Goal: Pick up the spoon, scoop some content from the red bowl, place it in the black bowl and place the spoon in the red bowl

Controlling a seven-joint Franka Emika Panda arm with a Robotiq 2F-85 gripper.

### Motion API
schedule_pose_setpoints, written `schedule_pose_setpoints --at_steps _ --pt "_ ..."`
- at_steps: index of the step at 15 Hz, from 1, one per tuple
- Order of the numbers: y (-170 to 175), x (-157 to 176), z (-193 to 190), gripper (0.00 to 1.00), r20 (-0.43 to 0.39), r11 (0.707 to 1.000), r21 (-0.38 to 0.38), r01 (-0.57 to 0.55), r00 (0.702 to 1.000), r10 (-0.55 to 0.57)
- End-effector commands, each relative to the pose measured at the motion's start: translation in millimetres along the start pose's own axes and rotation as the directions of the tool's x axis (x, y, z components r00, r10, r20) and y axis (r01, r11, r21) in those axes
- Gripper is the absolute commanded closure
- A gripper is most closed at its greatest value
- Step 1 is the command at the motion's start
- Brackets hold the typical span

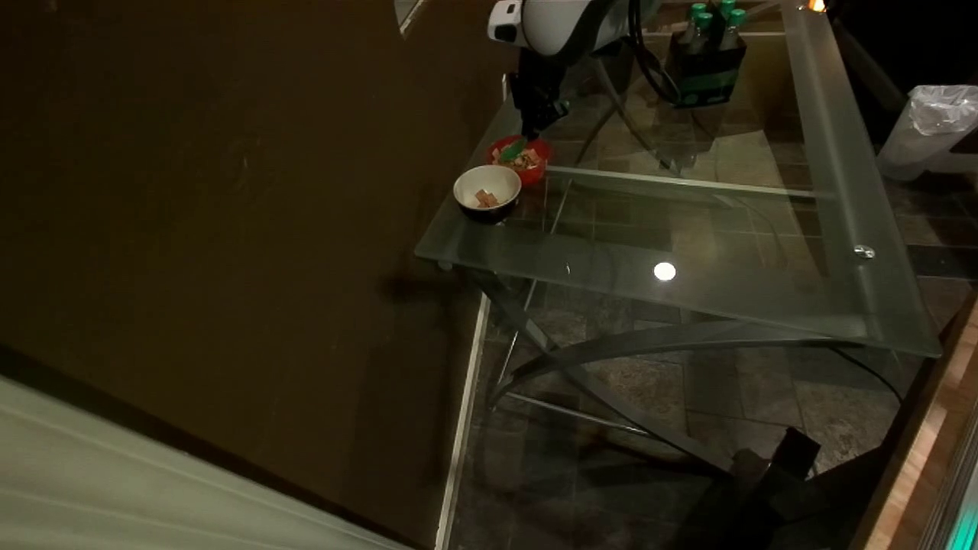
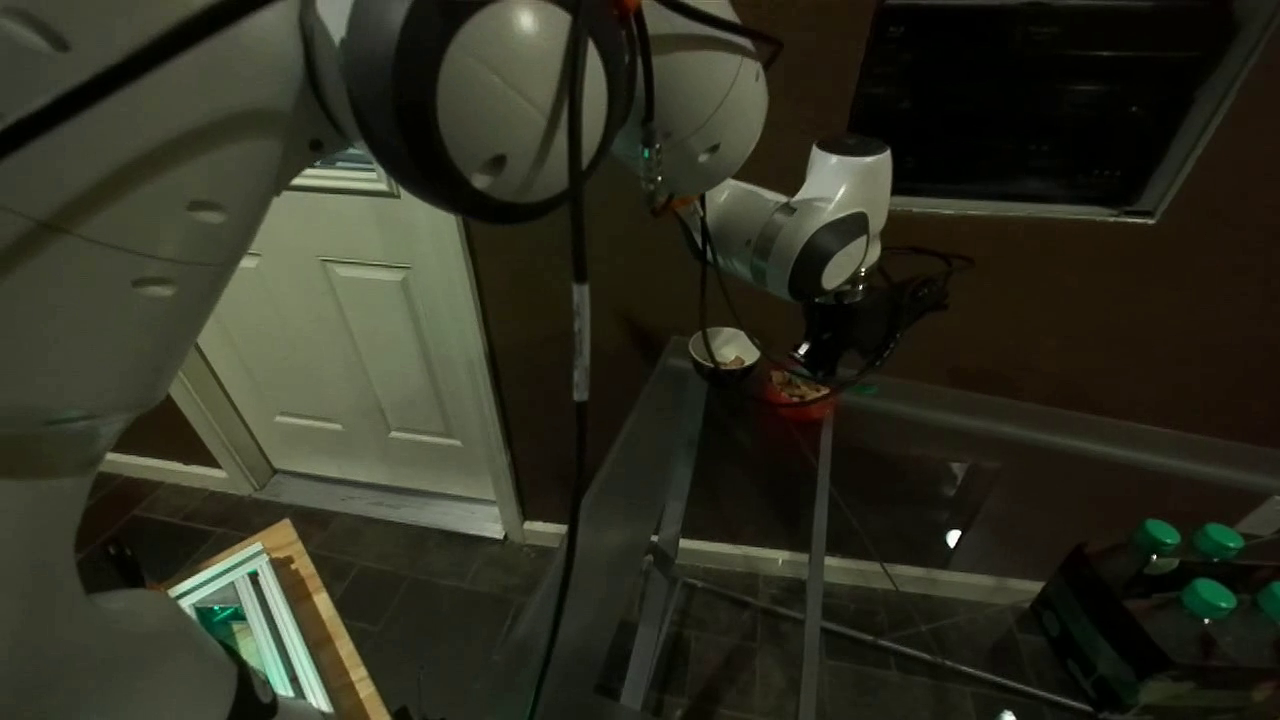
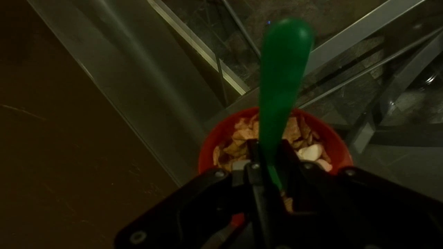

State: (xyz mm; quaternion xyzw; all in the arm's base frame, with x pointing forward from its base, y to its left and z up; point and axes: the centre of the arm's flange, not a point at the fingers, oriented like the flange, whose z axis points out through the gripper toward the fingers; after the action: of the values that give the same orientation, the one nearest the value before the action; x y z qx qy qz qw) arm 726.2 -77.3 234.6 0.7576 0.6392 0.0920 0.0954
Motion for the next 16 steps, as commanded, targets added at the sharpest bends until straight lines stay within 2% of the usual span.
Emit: schedule_pose_setpoints --at_steps 1,11,13,16 --pt "15 -2 12 0.96 -0.05 0.999 -0.016 -0.043 0.998 0.042" --pt "14 2 24 0.96 -0.038 1.0 0.013 -0.022 0.999 0.023" --pt "13 2 20 0.58 -0.037 1.0 0.007 -0.017 0.999 0.018" --pt "10 3 4 0.38 -0.029 1.0 0.018 -0.01 1.0 0.01"
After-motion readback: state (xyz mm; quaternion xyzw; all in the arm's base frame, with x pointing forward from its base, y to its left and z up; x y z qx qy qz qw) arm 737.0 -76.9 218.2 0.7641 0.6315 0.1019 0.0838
